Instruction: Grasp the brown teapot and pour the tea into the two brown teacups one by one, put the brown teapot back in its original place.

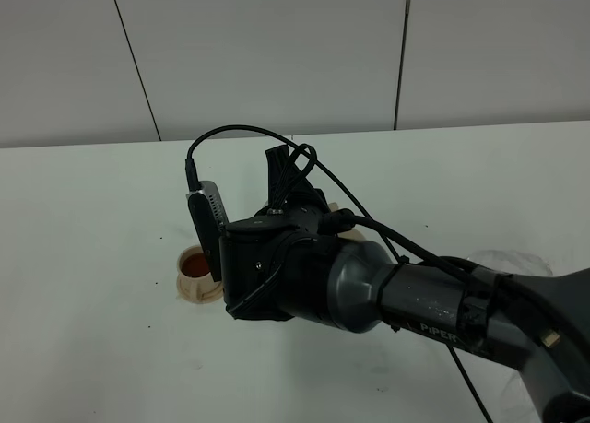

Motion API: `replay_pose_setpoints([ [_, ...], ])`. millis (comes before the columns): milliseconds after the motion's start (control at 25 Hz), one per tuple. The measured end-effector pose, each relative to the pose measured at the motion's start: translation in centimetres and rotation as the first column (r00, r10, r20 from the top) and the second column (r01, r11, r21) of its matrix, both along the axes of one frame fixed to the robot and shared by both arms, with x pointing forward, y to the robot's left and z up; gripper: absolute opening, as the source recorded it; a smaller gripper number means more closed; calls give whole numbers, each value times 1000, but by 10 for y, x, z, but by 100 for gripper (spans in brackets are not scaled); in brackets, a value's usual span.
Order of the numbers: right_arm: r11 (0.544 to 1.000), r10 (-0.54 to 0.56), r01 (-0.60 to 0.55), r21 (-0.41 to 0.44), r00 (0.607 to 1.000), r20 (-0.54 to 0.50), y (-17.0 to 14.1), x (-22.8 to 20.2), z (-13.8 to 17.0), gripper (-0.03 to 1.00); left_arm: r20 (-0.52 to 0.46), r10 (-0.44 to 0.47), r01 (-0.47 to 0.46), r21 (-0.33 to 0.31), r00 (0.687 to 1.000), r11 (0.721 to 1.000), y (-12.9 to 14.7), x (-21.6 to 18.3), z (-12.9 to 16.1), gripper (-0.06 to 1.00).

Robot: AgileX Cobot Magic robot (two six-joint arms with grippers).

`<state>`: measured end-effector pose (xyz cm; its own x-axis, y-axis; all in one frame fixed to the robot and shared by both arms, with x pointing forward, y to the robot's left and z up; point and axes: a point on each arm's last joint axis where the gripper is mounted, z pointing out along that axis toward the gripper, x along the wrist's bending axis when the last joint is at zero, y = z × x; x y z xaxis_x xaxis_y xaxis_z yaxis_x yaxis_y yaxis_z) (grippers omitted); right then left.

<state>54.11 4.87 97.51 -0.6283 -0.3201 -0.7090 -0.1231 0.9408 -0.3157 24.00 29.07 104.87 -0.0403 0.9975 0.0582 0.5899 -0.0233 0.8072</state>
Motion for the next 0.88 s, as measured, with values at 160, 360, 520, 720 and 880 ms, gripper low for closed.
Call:
replay_pose_setpoints([
  [160,1000,2,-2,-4,1000,3,0,0,0,9,0,0,0,0,1000,1000,0,0,0,33],
  [360,1000,15,-15,-13,1000,15,2,-1,1,9,0,0,0,0,1000,1000,0,0,0,33],
  [520,1000,21,-20,-18,1000,16,2,-2,1,9,0,0,0,0,1000,1000,0,0,0,33],
  [720,999,31,-31,-33,999,14,4,-5,1,9,0,0,0,0,1000,1000,0,0,0,33],
  [880,998,35,-35,-44,999,12,4,-6,1,9,0,0,0,0,1000,1000,0,0,0,33],
])
